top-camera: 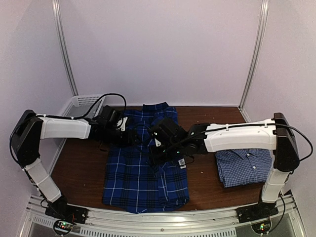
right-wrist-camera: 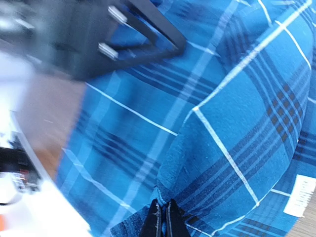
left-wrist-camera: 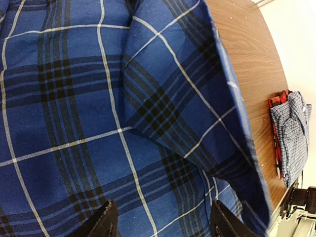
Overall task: Fold and stack the long sleeve shirts
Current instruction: Smooth out the 1/3-folded shirt at the center of the board.
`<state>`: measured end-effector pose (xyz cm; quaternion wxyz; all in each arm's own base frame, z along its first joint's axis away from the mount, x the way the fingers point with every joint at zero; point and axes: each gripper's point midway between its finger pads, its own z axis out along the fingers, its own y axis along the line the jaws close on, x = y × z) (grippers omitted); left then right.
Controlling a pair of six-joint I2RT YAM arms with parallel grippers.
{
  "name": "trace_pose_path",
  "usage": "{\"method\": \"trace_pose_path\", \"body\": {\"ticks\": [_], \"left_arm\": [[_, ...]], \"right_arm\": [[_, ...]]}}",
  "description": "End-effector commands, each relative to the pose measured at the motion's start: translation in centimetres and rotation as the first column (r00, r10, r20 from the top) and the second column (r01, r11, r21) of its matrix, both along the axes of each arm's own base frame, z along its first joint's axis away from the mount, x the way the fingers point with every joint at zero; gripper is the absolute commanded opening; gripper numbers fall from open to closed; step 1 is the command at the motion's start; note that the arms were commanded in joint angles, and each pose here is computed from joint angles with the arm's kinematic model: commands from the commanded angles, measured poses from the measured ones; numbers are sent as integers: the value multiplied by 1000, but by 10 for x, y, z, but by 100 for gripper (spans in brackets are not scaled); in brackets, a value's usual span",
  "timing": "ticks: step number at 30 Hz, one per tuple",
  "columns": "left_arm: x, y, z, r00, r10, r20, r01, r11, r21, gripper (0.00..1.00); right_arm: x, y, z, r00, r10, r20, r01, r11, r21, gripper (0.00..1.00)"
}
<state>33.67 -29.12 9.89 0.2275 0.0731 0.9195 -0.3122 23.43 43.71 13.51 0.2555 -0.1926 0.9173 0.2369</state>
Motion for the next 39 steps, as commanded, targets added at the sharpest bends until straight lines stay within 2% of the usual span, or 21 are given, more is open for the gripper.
{"method": "trace_pose_path", "body": {"ticks": [1,4,9,12,14,17,22,25,28,32,39], "left_arm": [[6,-2,9,998,-31,48,33,999,-28,65],[5,-4,6,998,-52,40,53,998,-24,65],[6,-8,3,997,-68,31,69,997,-34,65],[6,-12,-1,997,-81,19,81,996,-43,65],[7,-14,-2,996,-85,13,86,995,-48,65],[9,-17,-3,996,-94,9,94,994,-54,65],[11,-19,-5,995,-98,0,97,994,-53,65],[11,-20,-6,995,-97,-3,96,994,-53,65],[11,-19,-8,996,-91,-8,91,995,-49,65],[12,-21,-9,996,-86,-16,85,995,-59,65],[22,-30,-15,998,-51,-43,46,993,-110,60]], "right_arm": [[4,18,56,999,-7,-33,16,964,266,0],[6,-1,51,994,-57,-91,85,935,345,0],[-2,-57,18,968,-173,-180,232,893,387,1],[-9,-86,3,950,-233,-208,299,869,393,10],[-13,-105,-7,936,-274,-220,341,861,378,22],[-15,-133,-20,917,-332,-220,392,851,351,30],[-11,-179,-28,894,-438,-92,448,875,182,48],[-7,-200,-23,885,-465,-3,464,882,86,55],[-4,-204,-10,893,-447,58,445,894,53,57],[-3,-187,5,926,-356,123,357,934,21,57],[-22,-144,-38,989,-118,89,131,978,-162,57]]}}
